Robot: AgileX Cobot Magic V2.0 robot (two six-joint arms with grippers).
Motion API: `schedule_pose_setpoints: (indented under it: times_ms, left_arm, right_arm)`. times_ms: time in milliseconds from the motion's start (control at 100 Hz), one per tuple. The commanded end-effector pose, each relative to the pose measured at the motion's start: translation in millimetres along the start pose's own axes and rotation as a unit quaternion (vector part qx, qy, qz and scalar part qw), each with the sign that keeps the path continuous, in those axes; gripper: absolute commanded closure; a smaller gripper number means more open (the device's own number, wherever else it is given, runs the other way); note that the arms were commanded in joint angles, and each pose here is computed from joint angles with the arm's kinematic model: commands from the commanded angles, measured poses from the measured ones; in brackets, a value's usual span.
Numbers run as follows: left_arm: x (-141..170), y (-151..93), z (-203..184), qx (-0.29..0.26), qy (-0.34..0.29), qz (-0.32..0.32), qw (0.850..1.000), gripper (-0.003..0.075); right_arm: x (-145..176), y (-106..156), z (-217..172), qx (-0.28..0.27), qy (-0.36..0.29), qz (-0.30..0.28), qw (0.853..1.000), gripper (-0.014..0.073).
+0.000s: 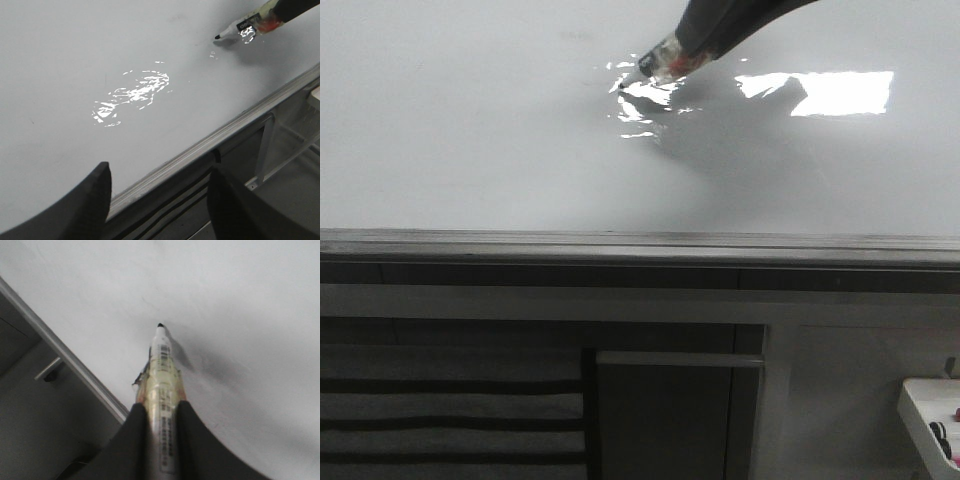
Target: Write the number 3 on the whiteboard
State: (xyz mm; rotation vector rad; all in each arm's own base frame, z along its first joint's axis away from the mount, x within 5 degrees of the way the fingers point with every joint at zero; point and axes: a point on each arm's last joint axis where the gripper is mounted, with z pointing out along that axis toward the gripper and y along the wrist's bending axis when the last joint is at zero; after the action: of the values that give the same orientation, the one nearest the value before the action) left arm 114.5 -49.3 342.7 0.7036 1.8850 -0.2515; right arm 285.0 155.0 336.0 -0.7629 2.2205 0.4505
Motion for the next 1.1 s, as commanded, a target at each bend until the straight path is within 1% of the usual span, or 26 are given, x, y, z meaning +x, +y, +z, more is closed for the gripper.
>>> schedule_pose_setpoints:
  times_ms: [0,110,160,250,310,420,520,630,720,830,960,1090]
  left_arm:
    - [-13,4,-5,-0.019,-0.042,-0.016,0.999,0.0333]
    - [-13,4,-5,-0.020,-0.043,-0.015,0.999,0.0333]
    - [-13,4,-5,-0.020,-0.043,-0.015,0.999,0.0333]
    - [-13,4,-5,-0.021,-0.043,-0.015,0.999,0.0333]
    - [-13,4,-5,-0.021,-0.043,-0.015,0.999,0.0333]
    - [-13,4,-5,-0.022,-0.044,-0.015,0.999,0.0333]
    - [-13,4,-5,-0.022,-0.044,-0.015,0.999,0.0333]
    - [-13,5,-5,-0.023,-0.044,-0.014,0.999,0.0333]
    - [-13,5,-5,-0.025,-0.043,-0.012,0.999,0.0333]
    - [-13,5,-5,-0.025,-0.043,-0.009,0.999,0.0333]
    - [-13,5,-5,-0.025,-0.043,-0.009,0.999,0.0333]
    - [-13,5,-5,-0.025,-0.043,-0.009,0.999,0.0333]
  right_arm:
    - [-18,-4,-17,0.024,-0.060,-0.006,0.998,0.0657]
    - [-17,-15,-21,0.036,-0.060,0.022,0.997,0.0657]
    - [-13,-19,-25,0.038,-0.042,0.024,0.998,0.0657]
    - [-2,-19,-30,0.031,-0.001,0.021,0.999,0.0657]
    - [4,-13,-25,0.018,0.003,0.030,0.999,0.0657]
    - [6,1,-3,0.008,-0.006,0.015,1.000,0.0657]
    - [4,0,11,0.012,-0.007,0.011,1.000,0.0657]
    - [5,-10,1,0.031,-0.006,0.022,0.999,0.0657]
    - [9,-13,-15,0.031,0.005,0.027,0.999,0.0657]
    - [22,-6,-21,0.018,0.023,0.034,0.999,0.0657]
    - [35,5,-4,0.009,0.026,0.029,0.999,0.0657]
    - [29,17,15,0.004,0.004,0.013,1.000,0.0657]
